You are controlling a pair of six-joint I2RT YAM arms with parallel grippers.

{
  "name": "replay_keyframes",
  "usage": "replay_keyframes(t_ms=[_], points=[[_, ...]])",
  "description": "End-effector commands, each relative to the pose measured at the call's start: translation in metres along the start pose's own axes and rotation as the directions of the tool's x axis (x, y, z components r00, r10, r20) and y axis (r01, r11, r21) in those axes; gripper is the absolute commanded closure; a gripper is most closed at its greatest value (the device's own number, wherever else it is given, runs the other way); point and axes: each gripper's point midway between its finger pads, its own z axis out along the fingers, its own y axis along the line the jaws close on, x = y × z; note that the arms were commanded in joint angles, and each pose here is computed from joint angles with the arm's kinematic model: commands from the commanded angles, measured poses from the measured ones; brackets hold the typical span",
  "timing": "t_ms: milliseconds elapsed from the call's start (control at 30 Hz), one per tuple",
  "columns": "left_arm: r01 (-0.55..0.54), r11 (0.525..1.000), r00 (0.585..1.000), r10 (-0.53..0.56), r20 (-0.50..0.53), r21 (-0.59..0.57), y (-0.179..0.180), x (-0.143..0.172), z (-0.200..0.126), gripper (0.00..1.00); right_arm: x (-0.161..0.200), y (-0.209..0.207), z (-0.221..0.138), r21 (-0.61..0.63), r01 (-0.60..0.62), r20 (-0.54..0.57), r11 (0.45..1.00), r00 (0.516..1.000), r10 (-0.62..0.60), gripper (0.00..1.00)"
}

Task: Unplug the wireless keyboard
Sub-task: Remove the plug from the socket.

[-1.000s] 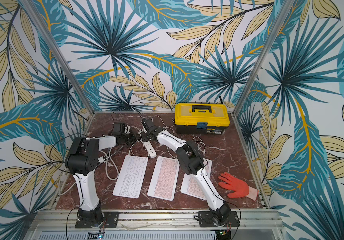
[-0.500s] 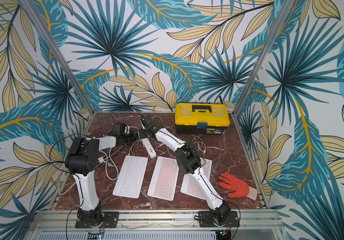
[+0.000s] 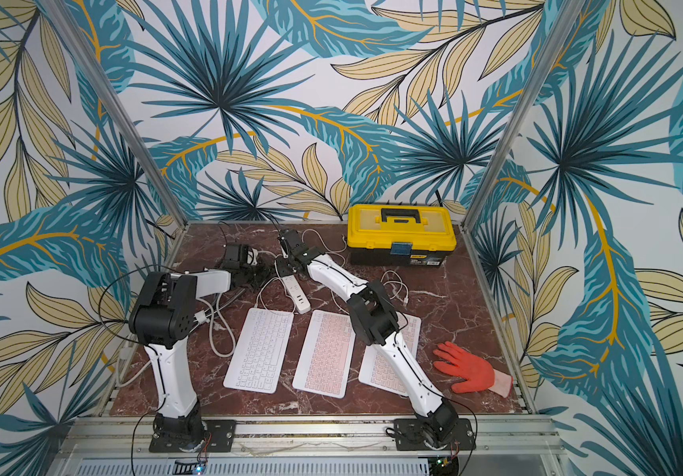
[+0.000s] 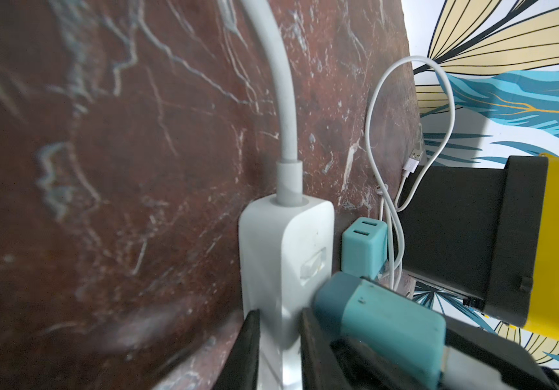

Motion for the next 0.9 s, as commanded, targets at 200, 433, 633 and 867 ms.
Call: replay_keyframes(t_ms=[200, 433, 633, 867], points=[[0.093, 0.952, 0.964, -0.160, -0.212, -0.293, 0.086, 0.088, 0.016, 0.74, 0.021, 0.003, -0.005, 0.022, 0.006, -0.070, 1.000, 0.998, -0.005, 0.82], [0.099, 0.944, 0.956, -0.178, -0.232, -0.315, 0.093, 0.101, 0.020, 0.74, 0.012, 0.015, -0.010, 0.013, 0.039, -0.035, 0.999, 0.999, -0.039, 0.83], [0.116, 0.939, 0.951, -0.199, -0.235, -0.325, 0.096, 0.104, 0.020, 0.79, -0.001, 0.043, -0.022, -0.059, 0.158, 0.028, 0.986, 0.987, -0.157, 0.86], [0.140, 0.936, 0.941, -0.227, -0.250, -0.322, 0.096, 0.107, 0.023, 0.79, -0.014, 0.079, -0.045, -0.105, 0.289, 0.139, 0.952, 0.952, -0.274, 0.88]])
